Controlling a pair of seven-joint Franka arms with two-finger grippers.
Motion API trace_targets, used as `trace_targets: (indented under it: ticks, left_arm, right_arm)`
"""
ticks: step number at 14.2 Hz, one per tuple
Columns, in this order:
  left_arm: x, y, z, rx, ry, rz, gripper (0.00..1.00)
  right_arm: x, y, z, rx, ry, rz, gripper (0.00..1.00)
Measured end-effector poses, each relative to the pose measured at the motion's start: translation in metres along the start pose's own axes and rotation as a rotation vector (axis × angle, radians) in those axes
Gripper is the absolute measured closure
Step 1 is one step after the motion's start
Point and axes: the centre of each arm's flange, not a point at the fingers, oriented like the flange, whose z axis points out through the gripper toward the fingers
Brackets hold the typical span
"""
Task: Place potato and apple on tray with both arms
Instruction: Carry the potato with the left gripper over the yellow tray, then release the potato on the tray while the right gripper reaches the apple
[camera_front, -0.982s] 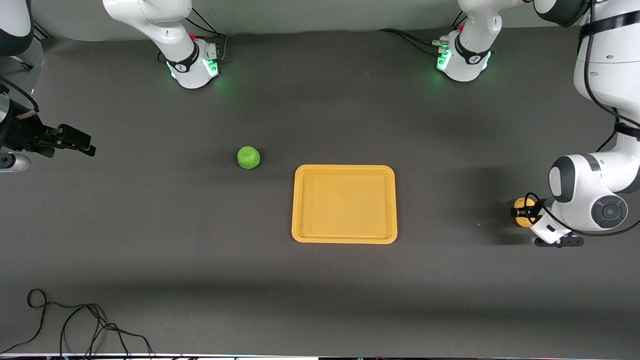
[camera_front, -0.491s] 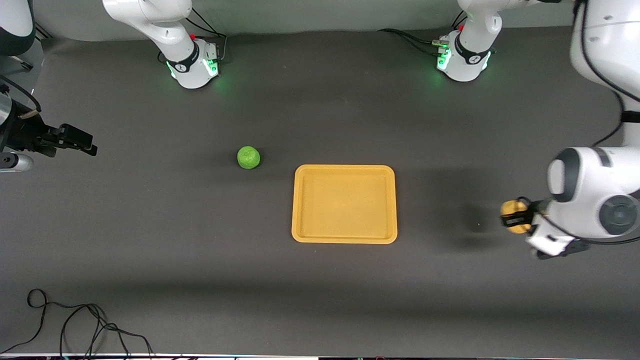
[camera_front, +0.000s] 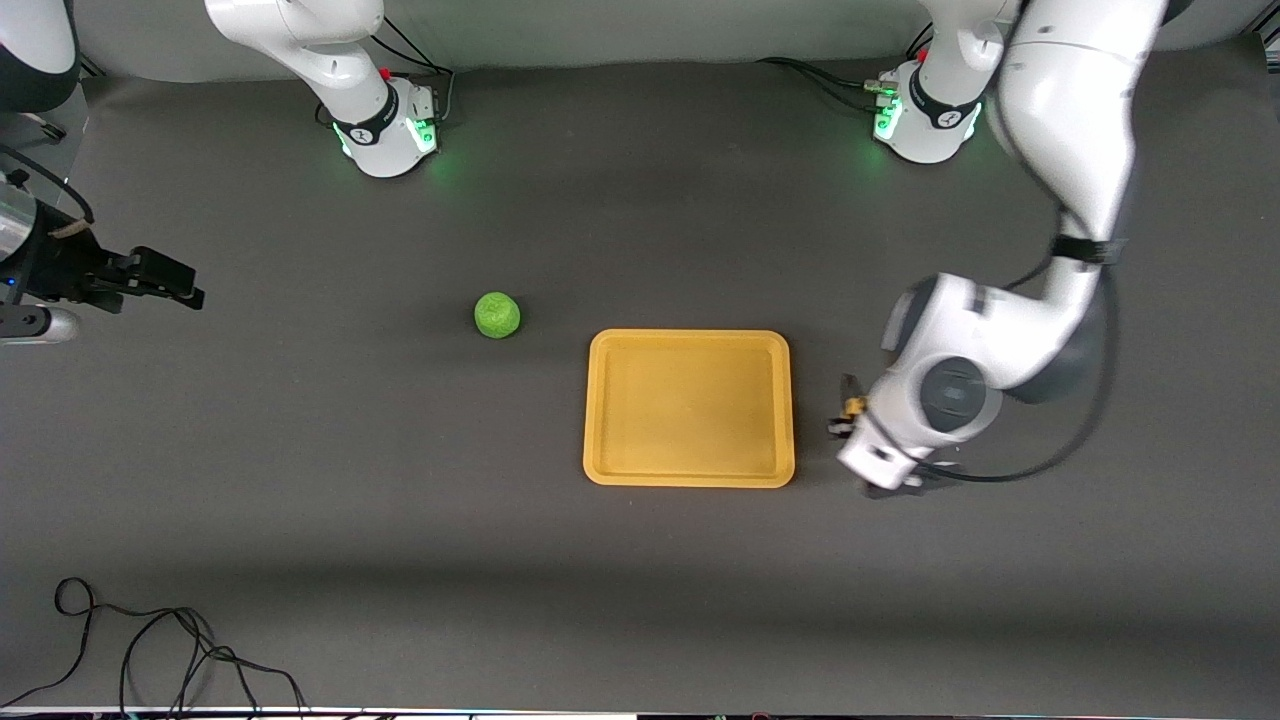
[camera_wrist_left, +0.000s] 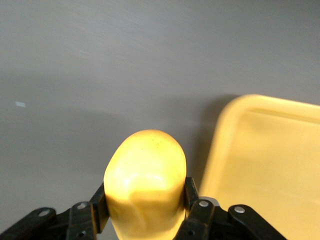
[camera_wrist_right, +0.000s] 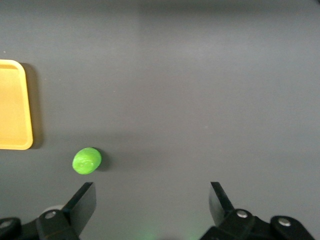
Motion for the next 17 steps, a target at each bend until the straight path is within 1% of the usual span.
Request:
trace_targets:
  ticks: [2, 4, 6, 7, 10, 12, 14, 16, 17]
  left_arm:
    - [-0.016, 0.032, 0.014, -0.001, 0.008, 0.025, 0.39]
    - [-0.028, 0.052, 0.029, -0.002, -0.011, 0.038, 0.39]
    - [-0.035, 0.070, 0.038, -0.037, -0.009, 0.043, 0.39]
    - [-0.037, 0.075, 0.039, -0.049, -0.001, 0.045, 0.39]
    - [-0.041, 0.081, 0.050, -0.043, -0.011, 0.052, 0.39]
    - [-0.040, 0.080, 0.060, -0.035, -0.022, 0.049, 0.39]
    - [-0.039, 0.080, 0.069, -0.034, -0.026, 0.049, 0.37]
    - [-0.038, 0.081, 0.072, -0.034, -0.027, 0.049, 0.37]
    - [-0.038, 0.081, 0.071, -0.035, -0.026, 0.049, 0.31]
  right_arm:
    - [-0.006, -0.031, 0.005, 0.001, -0.009, 0.011, 0.00]
    - [-0.017, -0.072, 0.009, -0.004, -0.011, 0.025, 0.00]
    - [-0.034, -0.115, 0.013, -0.010, -0.007, 0.048, 0.00]
    - [-0.043, -0.137, 0.015, -0.011, -0.003, 0.062, 0.00]
    - [-0.076, -0.198, 0.030, -0.019, 0.001, 0.077, 0.00]
    - [-0.096, -0.213, 0.043, -0.017, 0.009, 0.068, 0.00]
    - [-0.118, -0.208, 0.056, -0.014, 0.015, 0.058, 0.00]
    - [-0.149, -0.215, 0.071, -0.017, 0.013, 0.025, 0.00]
    - [-0.164, -0.224, 0.078, -0.021, 0.011, 0.013, 0.00]
